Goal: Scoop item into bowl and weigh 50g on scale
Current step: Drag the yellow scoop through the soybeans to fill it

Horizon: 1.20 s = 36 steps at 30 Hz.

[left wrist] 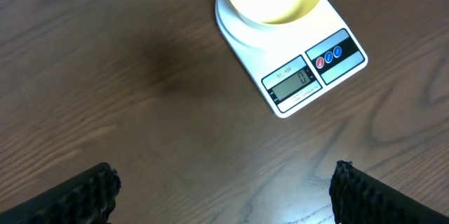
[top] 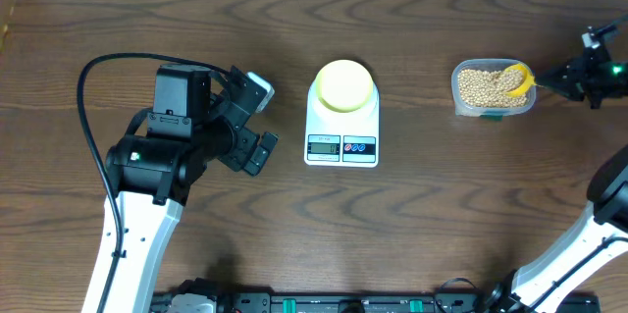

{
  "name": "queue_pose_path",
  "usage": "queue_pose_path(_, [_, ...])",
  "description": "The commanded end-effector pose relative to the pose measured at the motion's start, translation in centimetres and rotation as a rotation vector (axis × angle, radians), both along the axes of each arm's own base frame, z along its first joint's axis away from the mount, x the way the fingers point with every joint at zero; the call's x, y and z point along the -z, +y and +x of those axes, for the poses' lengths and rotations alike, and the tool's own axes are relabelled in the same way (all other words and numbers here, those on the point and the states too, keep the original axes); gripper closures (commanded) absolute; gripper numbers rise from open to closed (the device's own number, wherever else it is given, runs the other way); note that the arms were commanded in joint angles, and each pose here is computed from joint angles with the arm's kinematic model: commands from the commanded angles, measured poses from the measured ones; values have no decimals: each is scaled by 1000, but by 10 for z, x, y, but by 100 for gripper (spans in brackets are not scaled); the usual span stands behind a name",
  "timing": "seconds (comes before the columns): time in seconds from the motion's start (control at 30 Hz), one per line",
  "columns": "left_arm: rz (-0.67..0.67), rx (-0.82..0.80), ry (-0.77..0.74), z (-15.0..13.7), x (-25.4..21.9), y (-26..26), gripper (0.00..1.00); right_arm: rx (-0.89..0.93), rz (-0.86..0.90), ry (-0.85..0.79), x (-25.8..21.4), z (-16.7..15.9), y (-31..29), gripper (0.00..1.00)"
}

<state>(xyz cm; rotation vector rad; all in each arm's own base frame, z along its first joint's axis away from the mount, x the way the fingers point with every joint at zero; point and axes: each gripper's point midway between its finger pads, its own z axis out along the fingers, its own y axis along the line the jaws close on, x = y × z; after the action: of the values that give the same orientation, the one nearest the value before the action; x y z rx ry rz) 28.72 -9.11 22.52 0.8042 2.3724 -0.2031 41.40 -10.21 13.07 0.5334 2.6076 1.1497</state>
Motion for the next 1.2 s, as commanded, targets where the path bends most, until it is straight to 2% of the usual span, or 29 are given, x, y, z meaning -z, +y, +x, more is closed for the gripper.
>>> queue_pose_path(0.0, [-4, 15, 7, -1, 2, -1, 2, -9, 62, -56, -5, 2, 1, 99])
queue_pose_path(0.37, [-4, 15, 7, -1, 2, -1, 3, -12, 69, -48, -6, 0, 3, 99])
queue_pose_path(0.8, [-4, 15, 7, -1, 2, -1, 2, -39, 159, -89, -20, -1, 18, 99])
queue_pose_path(1.17, [-4, 15, 7, -1, 2, -1, 2, -172, 213, -119, -30, 3, 72, 99])
